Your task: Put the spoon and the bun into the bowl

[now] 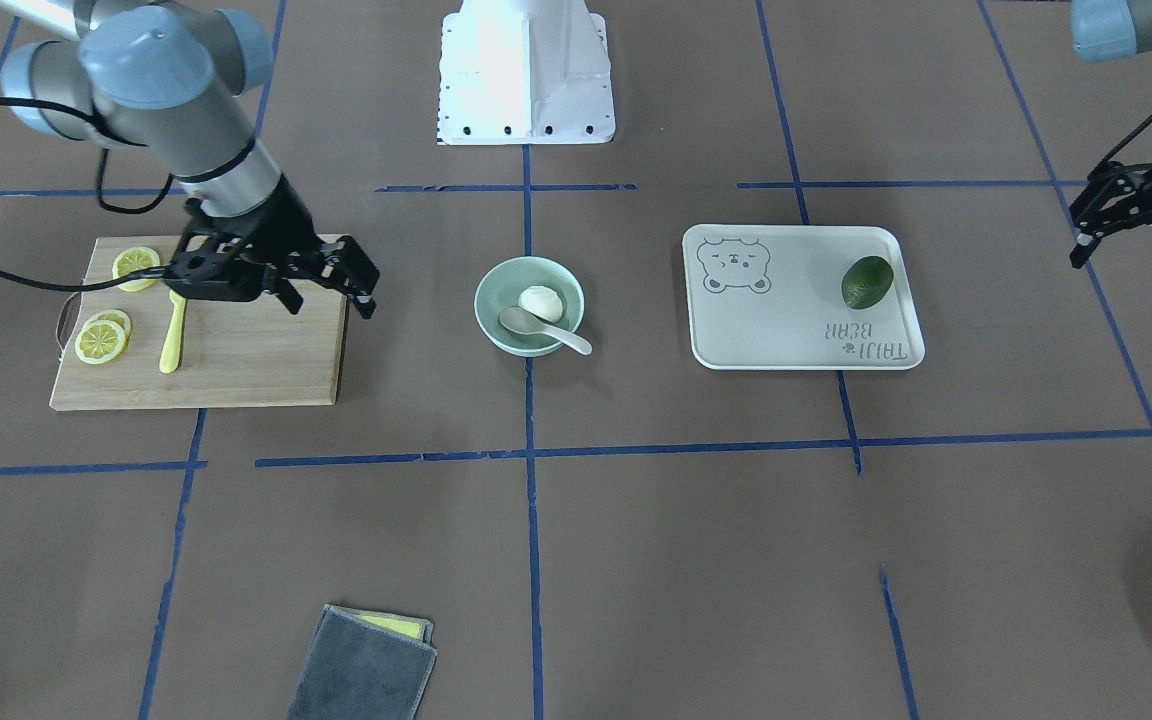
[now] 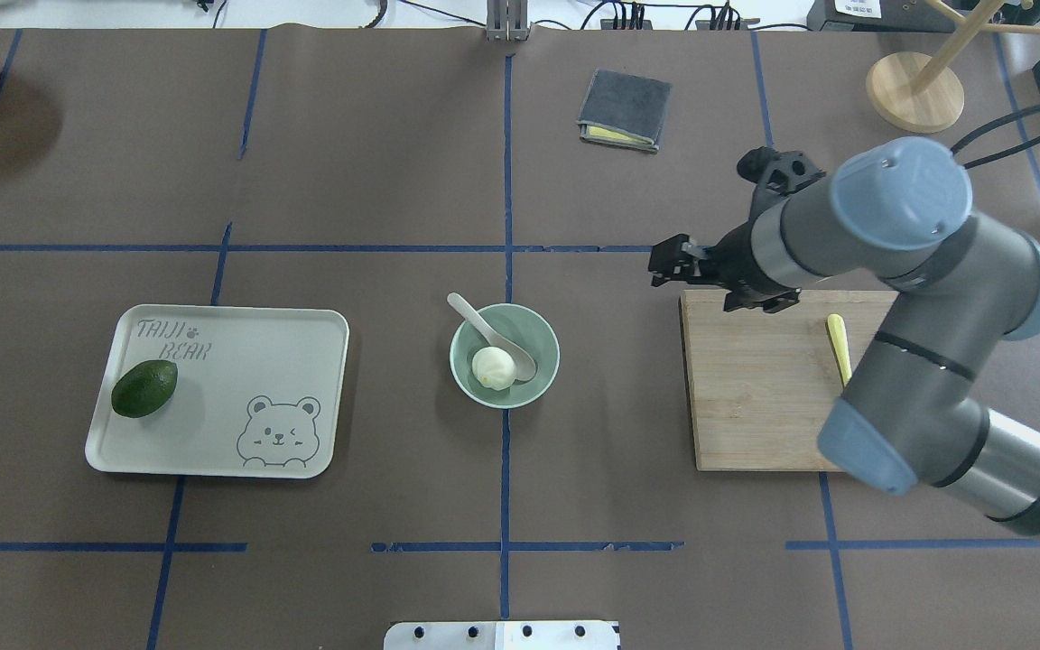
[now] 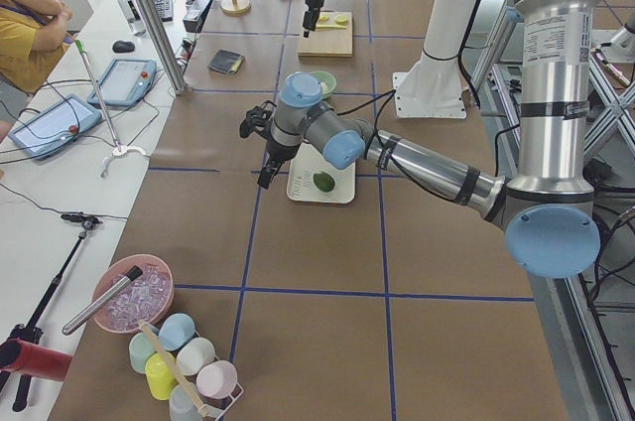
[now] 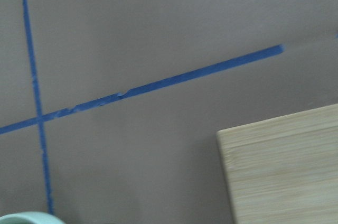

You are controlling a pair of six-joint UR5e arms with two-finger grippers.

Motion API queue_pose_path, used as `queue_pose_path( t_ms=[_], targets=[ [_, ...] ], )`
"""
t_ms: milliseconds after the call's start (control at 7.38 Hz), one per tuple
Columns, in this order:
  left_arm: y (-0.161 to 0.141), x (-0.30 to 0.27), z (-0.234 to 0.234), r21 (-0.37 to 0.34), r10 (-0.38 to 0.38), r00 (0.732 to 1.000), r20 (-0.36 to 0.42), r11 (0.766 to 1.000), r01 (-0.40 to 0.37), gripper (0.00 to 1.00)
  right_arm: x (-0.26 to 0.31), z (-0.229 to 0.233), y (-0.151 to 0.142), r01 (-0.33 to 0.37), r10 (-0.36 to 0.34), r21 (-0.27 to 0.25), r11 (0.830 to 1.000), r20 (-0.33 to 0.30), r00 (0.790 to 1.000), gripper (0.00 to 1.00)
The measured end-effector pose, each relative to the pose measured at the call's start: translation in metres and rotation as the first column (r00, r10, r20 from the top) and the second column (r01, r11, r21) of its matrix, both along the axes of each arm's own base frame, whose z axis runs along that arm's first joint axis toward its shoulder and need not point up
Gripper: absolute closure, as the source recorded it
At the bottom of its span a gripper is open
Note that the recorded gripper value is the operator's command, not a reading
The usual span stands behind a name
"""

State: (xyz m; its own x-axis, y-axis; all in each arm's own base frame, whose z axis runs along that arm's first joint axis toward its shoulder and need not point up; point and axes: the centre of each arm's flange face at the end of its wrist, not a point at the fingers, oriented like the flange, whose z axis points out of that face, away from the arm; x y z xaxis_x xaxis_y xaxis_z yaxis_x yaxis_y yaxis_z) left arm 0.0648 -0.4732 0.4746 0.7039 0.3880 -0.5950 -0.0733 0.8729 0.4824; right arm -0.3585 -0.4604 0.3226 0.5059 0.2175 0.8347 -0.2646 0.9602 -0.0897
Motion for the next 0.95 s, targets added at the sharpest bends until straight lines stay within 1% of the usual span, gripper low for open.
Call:
queue_pose_path(
  t_ms=[136, 271, 407, 542, 678, 949],
  targets=[
    [0.000, -0.033, 0.038, 0.005, 0.047, 0.999, 0.011, 0.999, -0.047, 0.00, 0.062, 0.044, -0.016, 0.052, -0.051, 0.032, 0.998, -0.040, 0.998, 0.00],
    [-0.001, -0.060, 0.069, 0.002, 0.068, 0.998, 0.017, 0.998, -0.068, 0.00, 0.120, 0.083, -0.025, 0.099, -0.094, 0.065, 0.993, -0.070, 0.993, 0.00],
    [0.000, -0.079, 0.097, -0.028, 0.072, 0.997, 0.021, 0.997, -0.072, 0.00, 0.172, 0.118, -0.028, 0.132, -0.123, 0.089, 0.987, -0.100, 0.987, 0.00],
    [0.001, -0.092, 0.113, -0.080, 0.070, 0.998, 0.003, 0.994, -0.069, 0.00, 0.222, 0.151, -0.026, 0.165, -0.150, 0.106, 0.981, -0.138, 0.979, 0.00],
    [0.002, -0.101, 0.119, -0.126, 0.061, 0.998, -0.029, 0.990, -0.064, 0.00, 0.266, 0.174, -0.023, 0.201, -0.181, 0.113, 0.973, -0.165, 0.969, 0.00],
    [0.004, -0.109, 0.127, -0.175, 0.048, 0.997, -0.056, 0.983, -0.057, 0.00, 0.337, 0.214, -0.007, 0.283, -0.257, 0.117, 0.952, -0.197, 0.946, 0.00]
  ],
)
